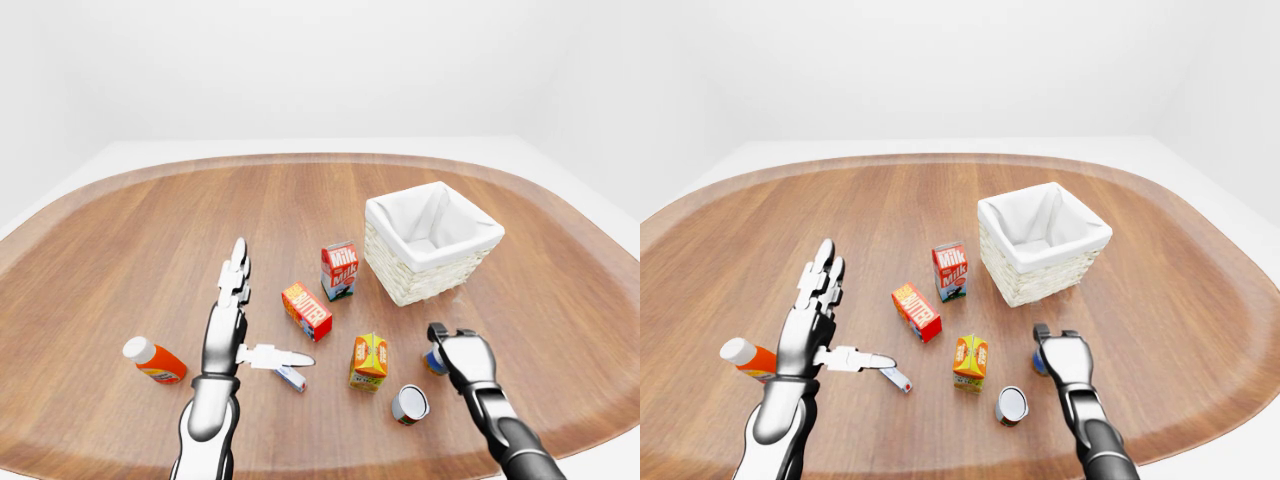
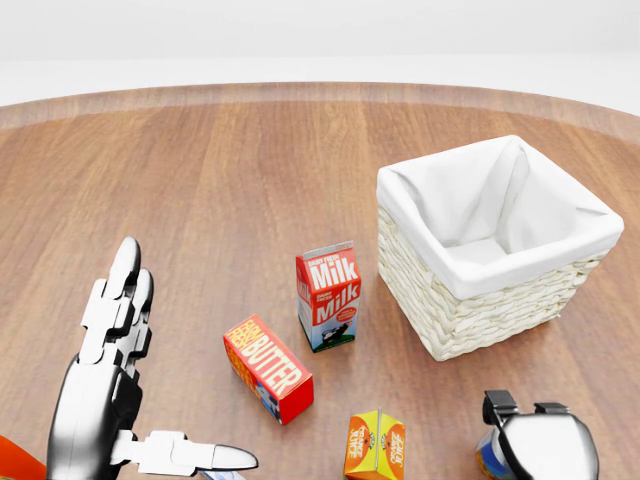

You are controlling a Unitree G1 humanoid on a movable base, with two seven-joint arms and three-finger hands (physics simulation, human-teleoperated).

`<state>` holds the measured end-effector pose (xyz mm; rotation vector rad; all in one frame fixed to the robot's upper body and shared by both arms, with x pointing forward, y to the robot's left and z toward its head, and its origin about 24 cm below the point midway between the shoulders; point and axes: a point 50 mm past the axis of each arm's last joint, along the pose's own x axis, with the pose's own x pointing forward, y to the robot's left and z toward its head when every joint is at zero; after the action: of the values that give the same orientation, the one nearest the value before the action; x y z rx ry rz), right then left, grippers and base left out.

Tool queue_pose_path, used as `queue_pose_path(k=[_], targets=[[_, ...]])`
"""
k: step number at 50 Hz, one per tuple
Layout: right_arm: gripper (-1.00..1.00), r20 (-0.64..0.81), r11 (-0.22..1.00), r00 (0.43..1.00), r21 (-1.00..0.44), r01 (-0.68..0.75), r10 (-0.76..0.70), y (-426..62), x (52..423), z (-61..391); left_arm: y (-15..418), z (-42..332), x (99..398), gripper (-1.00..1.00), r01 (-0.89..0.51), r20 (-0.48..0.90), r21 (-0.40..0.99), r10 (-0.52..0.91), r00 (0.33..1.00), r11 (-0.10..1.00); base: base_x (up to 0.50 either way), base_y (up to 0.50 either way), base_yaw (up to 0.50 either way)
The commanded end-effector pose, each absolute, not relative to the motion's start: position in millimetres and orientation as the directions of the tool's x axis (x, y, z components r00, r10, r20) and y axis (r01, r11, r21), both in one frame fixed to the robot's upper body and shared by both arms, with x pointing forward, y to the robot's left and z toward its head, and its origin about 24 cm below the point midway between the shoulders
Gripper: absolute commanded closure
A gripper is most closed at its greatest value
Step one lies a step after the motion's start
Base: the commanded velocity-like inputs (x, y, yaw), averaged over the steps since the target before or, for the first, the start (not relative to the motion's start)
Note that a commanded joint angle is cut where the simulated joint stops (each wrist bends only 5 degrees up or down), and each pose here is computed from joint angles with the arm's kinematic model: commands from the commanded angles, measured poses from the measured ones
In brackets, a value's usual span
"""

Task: Pick up the alphabet soup and the tomato sauce, and put them in the basket.

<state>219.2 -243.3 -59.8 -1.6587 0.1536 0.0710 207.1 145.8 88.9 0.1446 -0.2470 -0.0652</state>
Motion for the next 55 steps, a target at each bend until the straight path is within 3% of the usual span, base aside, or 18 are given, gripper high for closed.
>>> queue_pose_path(k=[1,15,25,55], targets=[[1.00,-0.152,-0.094,0.987,-0.983,-0.156,-0.053,-242.5,216.0,-62.7,146.2,88.7,207.7,-1.00,0.046,0.238,0.149,-0.081,0.968,0.988,0.00,0.00,0.00],[1.00,-0.026,-0.036,0.995,-0.999,-0.030,-0.095,-246.2,214.0,-40.8,146.4,91.1,208.0,-1.00,0.043,0.249,0.146,-0.079,0.965,0.988,0.00,0.00,0.00],[1.00,0.199,0.071,0.956,-0.973,0.218,-0.215,-255.8,205.3,6.1,146.9,92.1,208.5,-1.00,0.041,0.254,0.143,-0.077,0.964,0.989,0.00,0.00,0.00],[1.00,0.270,0.411,0.857,-0.788,0.458,-0.438,-266.3,183.9,67.8,146.1,88.9,207.8,-1.00,0.047,0.239,0.148,-0.082,0.967,0.988,0.00,0.00,0.00]])
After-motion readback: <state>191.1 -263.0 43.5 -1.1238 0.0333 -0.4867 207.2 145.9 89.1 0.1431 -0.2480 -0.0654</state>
